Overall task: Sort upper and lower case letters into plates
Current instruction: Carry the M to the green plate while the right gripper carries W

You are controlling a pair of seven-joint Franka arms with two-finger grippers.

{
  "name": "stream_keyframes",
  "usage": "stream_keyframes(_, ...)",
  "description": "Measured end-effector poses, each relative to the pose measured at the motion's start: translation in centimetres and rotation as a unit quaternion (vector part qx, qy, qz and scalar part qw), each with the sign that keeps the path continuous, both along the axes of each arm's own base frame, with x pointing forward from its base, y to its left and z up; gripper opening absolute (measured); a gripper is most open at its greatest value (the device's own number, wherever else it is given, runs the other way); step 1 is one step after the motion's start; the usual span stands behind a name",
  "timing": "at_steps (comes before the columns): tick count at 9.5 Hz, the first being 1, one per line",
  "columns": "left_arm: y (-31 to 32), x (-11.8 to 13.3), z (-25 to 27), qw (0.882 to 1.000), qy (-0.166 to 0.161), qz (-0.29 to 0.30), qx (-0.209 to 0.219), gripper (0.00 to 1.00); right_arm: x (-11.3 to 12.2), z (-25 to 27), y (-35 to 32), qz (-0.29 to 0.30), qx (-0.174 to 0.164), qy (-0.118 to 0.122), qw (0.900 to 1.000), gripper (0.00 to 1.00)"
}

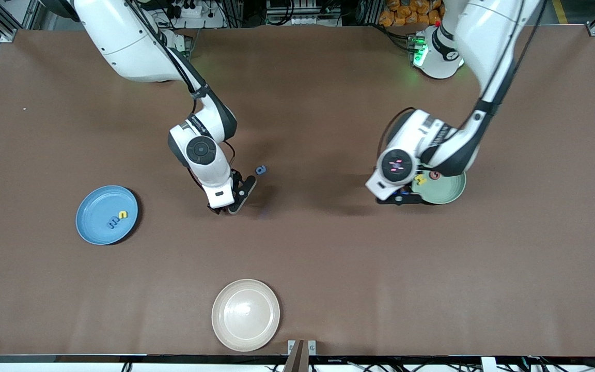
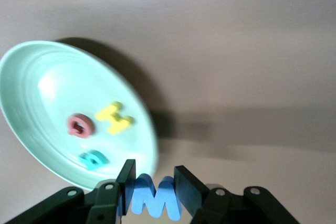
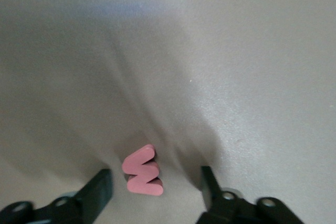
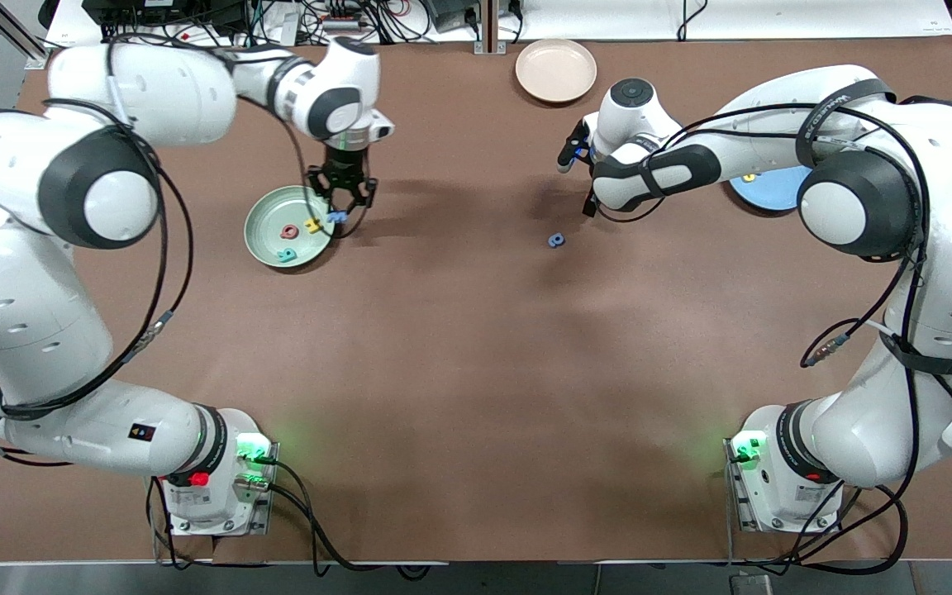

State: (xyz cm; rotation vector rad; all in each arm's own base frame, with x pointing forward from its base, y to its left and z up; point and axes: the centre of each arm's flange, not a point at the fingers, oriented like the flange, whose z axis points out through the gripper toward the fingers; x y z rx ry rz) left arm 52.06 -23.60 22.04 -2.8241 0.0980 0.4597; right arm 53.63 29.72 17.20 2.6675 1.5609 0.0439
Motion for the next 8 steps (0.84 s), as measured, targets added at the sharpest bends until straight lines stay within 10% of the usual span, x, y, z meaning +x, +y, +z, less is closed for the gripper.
stream_keyframes(2, 6.9, -0.7, -2.1, 1.000, -0.010, -0.023, -0.013, 0.37, 0.3, 0.5, 0.1, 0.000, 0.002, -0.005, 1.000, 0.35)
stream_keyframes(4, 10.5, -1.7, -3.6, 0.999, -0.010, -0.028, -0.027, 0.39, 0.4, 0.8, 0.1, -0.003, 0.003, -0.007, 1.000, 0.28)
stream_keyframes(8, 10.0, -1.8, -2.5, 0.998, -0.025, -0.040, -0.028, 0.95, 4.0, 5.4, -5.1, -0.091, -0.016, -0.004, 0.996, 0.28)
